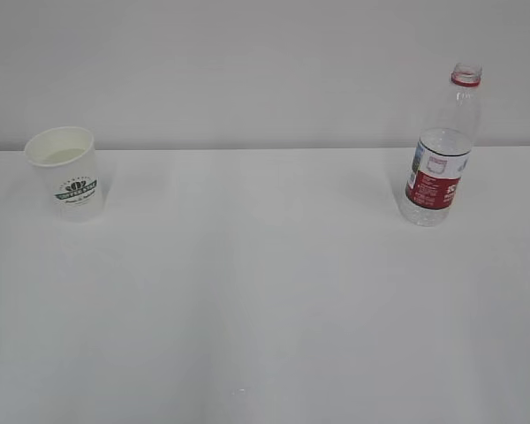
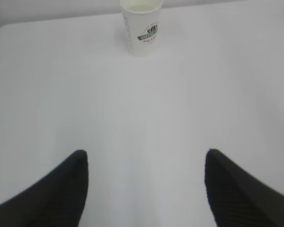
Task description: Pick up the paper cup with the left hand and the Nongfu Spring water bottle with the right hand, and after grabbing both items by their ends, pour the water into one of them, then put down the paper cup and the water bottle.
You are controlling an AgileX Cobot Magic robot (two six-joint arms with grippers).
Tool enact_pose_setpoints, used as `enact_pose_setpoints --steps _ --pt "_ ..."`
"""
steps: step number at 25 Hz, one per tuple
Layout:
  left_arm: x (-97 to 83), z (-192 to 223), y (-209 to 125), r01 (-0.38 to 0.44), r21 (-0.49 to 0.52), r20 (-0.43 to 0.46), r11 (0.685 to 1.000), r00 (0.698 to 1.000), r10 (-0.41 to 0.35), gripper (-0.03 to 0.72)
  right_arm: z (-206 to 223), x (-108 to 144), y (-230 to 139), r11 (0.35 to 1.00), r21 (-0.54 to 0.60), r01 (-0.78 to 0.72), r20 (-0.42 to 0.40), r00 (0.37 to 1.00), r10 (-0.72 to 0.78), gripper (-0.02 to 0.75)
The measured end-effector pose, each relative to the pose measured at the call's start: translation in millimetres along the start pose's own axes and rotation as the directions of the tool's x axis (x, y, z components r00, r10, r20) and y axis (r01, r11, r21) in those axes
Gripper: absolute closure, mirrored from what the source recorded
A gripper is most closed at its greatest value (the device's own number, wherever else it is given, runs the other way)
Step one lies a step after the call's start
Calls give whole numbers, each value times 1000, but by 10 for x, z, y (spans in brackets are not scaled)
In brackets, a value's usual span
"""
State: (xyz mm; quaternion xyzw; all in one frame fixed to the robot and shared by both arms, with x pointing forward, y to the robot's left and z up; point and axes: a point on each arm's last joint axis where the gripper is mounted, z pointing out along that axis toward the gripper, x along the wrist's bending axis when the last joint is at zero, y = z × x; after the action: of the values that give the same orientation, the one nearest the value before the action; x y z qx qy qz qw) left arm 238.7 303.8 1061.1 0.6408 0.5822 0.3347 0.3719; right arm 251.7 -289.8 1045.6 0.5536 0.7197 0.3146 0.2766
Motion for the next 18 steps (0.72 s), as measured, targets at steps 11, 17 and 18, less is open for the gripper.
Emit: enact_pose_setpoints --steps 11,17,18 --pt "4 -79 -50 1 -55 0 998 1000 -1 127 -109 22 -90 995 -97 9 14 1000 -8 151" --pt "4 -79 -50 1 -55 0 998 1000 -1 127 -183 38 -159 987 -162 16 24 1000 -12 150" --pt "4 -79 -50 1 -55 0 998 1000 -1 127 -183 38 -159 987 -162 16 24 1000 -12 151"
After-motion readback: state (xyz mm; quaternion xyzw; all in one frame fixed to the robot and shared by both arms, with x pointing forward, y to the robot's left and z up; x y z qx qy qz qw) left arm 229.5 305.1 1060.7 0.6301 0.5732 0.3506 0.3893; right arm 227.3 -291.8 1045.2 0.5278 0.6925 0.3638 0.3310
